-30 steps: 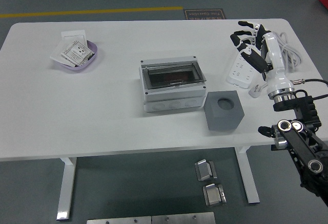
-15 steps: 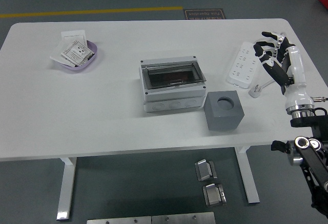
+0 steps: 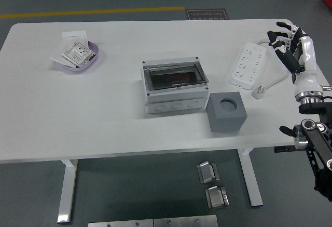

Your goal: Pick up the cylinder from the cube,place it in the box,flap close box

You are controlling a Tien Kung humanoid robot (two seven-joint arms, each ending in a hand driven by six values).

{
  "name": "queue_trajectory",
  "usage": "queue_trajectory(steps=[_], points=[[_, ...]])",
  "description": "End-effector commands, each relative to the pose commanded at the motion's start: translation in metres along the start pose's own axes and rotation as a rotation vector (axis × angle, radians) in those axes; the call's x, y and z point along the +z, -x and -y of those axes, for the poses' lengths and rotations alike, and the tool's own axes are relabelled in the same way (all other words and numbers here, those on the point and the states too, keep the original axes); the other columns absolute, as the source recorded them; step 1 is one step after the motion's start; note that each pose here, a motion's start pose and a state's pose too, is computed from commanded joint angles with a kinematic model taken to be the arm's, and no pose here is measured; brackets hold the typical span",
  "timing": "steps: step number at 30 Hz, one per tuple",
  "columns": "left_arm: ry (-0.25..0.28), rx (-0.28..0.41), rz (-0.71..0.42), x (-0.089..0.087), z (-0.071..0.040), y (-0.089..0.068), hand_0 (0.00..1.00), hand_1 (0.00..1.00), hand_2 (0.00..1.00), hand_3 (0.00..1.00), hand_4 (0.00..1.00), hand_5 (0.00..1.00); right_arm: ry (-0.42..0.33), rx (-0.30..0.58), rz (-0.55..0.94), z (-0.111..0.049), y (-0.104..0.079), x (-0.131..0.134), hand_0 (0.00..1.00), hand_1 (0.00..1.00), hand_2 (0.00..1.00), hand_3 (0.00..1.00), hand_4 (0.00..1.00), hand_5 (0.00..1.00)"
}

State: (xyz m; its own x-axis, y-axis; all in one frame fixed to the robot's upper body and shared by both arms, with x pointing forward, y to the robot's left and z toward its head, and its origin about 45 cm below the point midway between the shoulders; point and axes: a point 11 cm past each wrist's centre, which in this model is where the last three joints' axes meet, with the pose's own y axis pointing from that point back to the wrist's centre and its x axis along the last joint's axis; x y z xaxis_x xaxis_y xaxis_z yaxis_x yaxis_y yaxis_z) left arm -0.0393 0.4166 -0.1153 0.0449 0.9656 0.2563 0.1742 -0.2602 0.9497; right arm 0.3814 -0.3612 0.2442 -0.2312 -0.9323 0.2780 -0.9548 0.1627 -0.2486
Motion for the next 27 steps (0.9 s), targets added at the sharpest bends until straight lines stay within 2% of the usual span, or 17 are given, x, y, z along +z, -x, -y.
queue_trajectory(steps=[3, 8, 10, 13, 15, 27], points=[[0.005, 0.002, -0.004, 0.003, -0.001, -0.002, 0.676, 0.682, 0.584, 0.645, 0.611, 0.397, 0.021, 0.013, 0.009, -0.002, -0.007, 0.005, 0.615, 0.470, 0.612, 0.710, 0.917, 0.612], [0.012, 0.009, -0.009, 0.006, -0.001, -0.006, 0.676, 0.682, 0.584, 0.645, 0.611, 0.397, 0.045, 0.004, 0.008, -0.023, -0.015, 0.010, 0.615, 0.470, 0.612, 0.710, 0.917, 0.612], [0.011, 0.013, -0.011, 0.005, -0.001, -0.009, 0.677, 0.682, 0.584, 0.646, 0.611, 0.397, 0.054, -0.003, 0.007, -0.033, -0.016, 0.012, 0.617, 0.471, 0.609, 0.710, 0.891, 0.617], [0.007, 0.017, -0.011, 0.004, -0.001, -0.011, 0.677, 0.682, 0.584, 0.646, 0.611, 0.397, 0.061, -0.015, 0.007, -0.039, -0.012, 0.013, 0.617, 0.471, 0.609, 0.710, 0.891, 0.617], [0.006, 0.017, -0.010, 0.004, -0.001, -0.011, 0.677, 0.682, 0.584, 0.645, 0.612, 0.399, 0.062, -0.023, 0.007, -0.040, -0.009, 0.012, 0.615, 0.471, 0.606, 0.709, 0.854, 0.596], [0.014, 0.016, -0.003, 0.007, -0.002, -0.011, 0.677, 0.682, 0.587, 0.647, 0.617, 0.401, 0.015, -0.042, 0.006, -0.024, 0.003, -0.002, 0.613, 0.468, 0.603, 0.690, 0.812, 0.574]])
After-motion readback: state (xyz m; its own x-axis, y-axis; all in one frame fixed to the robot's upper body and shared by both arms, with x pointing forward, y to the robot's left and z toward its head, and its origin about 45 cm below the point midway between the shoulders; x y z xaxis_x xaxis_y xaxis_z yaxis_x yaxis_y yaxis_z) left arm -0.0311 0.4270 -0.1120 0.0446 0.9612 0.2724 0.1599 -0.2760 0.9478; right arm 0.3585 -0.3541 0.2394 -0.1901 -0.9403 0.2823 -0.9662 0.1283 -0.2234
